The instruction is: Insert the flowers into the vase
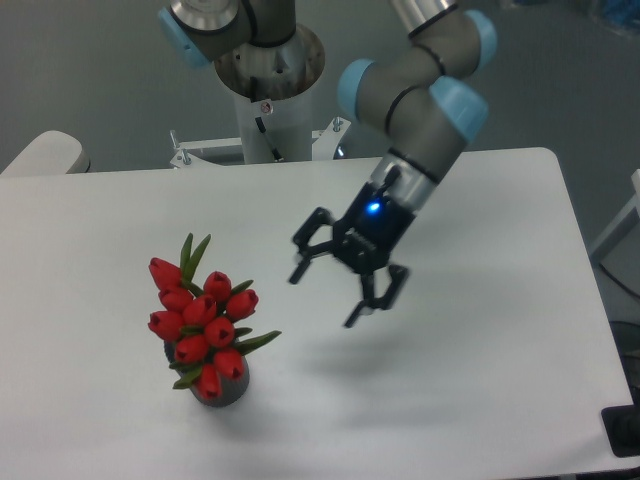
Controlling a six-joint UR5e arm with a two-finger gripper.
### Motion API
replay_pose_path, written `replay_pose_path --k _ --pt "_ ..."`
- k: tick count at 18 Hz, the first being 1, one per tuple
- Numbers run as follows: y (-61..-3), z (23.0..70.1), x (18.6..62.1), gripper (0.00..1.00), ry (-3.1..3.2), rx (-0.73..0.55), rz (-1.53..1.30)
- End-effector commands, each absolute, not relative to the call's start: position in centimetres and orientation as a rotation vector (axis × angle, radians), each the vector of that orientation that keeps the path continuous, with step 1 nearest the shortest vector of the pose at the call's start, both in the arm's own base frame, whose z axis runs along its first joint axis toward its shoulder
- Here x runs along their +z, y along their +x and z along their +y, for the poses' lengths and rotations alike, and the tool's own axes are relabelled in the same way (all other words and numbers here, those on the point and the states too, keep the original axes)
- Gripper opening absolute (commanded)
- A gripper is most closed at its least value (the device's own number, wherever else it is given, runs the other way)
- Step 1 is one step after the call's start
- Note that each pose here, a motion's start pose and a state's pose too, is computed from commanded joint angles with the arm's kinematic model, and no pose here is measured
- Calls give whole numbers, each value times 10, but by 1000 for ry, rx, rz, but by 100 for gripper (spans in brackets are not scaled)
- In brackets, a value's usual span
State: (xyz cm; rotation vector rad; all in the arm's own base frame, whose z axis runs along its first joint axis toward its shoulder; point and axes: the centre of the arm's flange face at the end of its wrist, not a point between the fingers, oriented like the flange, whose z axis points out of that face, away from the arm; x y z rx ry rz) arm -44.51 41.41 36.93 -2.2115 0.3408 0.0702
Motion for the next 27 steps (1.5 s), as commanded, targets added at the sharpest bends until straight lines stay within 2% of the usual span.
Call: replay_pose_path --k 6,11,14,21,27 --pt "-477 408 393 100 -2409 300 362" --pt "-500 408 417 100 -2516 502 524" --pt "-509 405 431 100 -2589 597 723" --pt "-531 416 471 100 -2737 488 912" --pt "-531 428 480 100 -2778 499 1024"
